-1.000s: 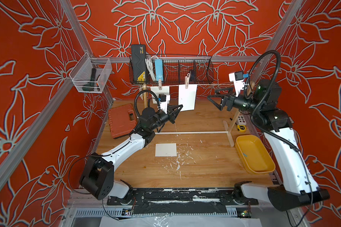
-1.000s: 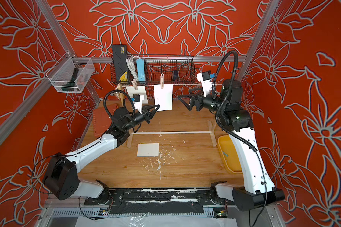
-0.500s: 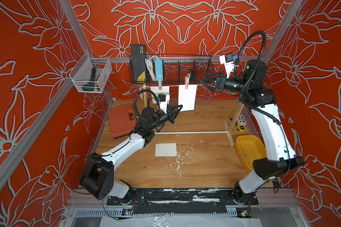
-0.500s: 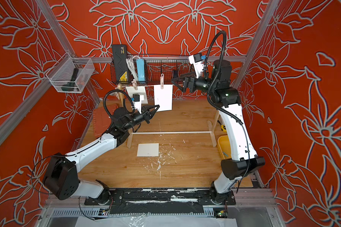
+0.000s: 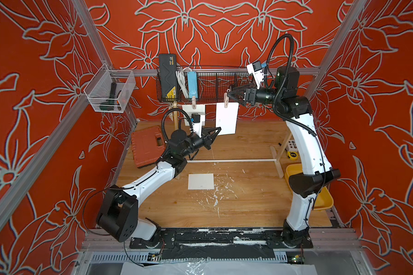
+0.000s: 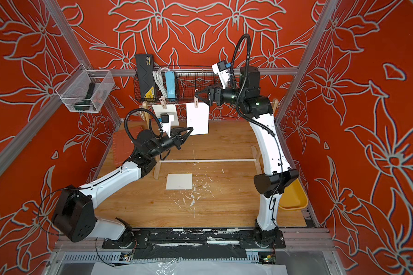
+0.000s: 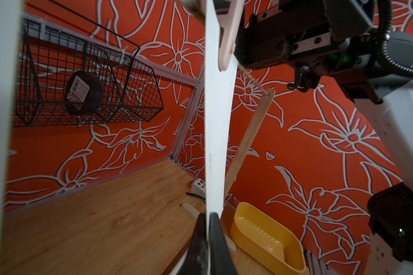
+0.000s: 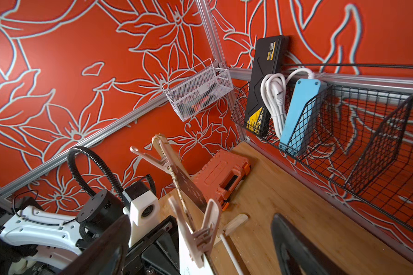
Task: Remove the postcards from the strings
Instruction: Remove the clamp from the clothesline.
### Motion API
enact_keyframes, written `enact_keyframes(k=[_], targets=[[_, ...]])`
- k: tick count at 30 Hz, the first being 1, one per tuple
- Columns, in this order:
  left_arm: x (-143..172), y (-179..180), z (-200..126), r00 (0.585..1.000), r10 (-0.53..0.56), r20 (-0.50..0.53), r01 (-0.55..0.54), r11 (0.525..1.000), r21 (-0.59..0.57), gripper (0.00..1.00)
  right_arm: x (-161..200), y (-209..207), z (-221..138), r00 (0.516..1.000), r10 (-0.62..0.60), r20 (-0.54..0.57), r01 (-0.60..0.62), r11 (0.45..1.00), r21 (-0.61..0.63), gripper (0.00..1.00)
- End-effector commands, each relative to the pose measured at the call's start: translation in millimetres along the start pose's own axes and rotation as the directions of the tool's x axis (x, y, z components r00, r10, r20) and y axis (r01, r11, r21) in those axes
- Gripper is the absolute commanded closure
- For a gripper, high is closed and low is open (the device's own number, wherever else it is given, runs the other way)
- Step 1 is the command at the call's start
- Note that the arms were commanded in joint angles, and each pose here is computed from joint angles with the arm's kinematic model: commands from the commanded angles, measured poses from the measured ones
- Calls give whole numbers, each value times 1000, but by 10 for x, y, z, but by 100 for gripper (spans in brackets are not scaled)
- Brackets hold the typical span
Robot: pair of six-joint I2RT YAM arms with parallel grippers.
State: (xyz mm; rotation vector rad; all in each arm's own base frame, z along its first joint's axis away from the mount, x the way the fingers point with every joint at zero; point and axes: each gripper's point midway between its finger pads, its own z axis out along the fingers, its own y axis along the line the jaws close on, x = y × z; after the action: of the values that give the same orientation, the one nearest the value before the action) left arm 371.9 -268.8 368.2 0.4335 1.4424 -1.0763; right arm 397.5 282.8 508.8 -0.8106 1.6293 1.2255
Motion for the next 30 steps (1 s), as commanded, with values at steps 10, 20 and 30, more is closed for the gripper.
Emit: enact_keyframes(k=[10, 20, 30], targets=[[-82, 26, -21, 999, -13, 36, 12, 1000, 25, 100, 65, 218, 224, 1000, 6, -27, -9, 989, -144, 11], [-110, 67, -15, 999, -21, 39, 20, 1000, 22, 100, 118, 293, 252, 999, -8, -41, 0, 982, -188, 18], [-138, 98, -37, 999, -32, 44, 31, 999, 22, 100, 172, 291, 194, 998, -33, -57, 24, 988, -150, 21]])
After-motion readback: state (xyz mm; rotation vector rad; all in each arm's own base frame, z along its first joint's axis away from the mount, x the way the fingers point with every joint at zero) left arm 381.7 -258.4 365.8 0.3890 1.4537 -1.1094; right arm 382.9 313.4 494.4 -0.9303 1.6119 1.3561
